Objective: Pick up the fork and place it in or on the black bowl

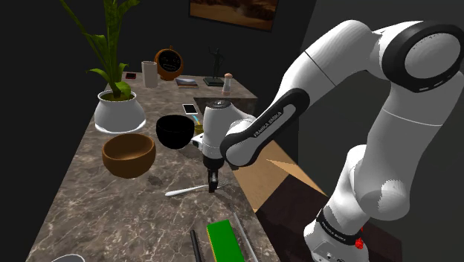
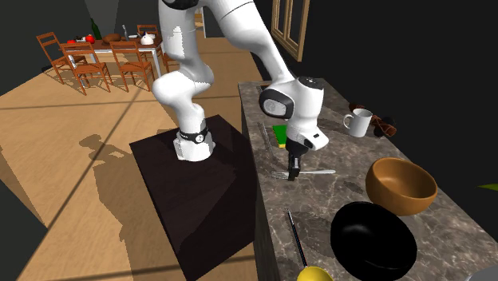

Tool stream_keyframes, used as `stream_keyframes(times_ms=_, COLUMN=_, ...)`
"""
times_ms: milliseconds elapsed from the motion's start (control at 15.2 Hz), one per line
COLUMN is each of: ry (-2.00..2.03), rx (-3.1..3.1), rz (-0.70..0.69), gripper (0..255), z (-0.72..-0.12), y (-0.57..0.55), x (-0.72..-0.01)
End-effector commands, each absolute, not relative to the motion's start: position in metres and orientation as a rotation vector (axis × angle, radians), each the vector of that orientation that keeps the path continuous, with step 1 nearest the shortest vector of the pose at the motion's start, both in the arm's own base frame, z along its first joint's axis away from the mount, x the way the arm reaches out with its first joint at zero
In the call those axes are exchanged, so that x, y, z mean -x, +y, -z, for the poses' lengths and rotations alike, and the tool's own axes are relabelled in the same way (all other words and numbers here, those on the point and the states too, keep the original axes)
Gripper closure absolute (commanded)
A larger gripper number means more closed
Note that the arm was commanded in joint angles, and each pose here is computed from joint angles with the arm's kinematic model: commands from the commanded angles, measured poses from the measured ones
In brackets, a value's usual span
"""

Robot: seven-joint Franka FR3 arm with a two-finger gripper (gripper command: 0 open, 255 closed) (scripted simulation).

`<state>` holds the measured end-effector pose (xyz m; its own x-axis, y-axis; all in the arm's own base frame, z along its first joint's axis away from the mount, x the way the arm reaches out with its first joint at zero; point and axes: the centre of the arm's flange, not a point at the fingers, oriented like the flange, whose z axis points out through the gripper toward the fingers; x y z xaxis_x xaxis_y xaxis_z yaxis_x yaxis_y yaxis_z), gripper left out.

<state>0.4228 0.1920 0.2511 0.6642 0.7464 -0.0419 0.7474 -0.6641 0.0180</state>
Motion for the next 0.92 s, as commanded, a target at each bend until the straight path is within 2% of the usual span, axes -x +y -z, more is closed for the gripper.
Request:
stream_keyframes(times_ms=0, ry=1.266, rx=-2.838, rz=0.049, gripper=255, z=-0.250, y=0.190, x=-0.424)
stream_keyframes(times_ms=462, ry=1.266, rx=-2.838, rz=0.049, gripper=255, z=-0.250, y=0.190, x=-0.424)
stream_keyframes(times_ms=858, ry=1.266, rx=-2.838, rz=0.049, gripper=255, z=-0.281, y=0.190, x=-0.424)
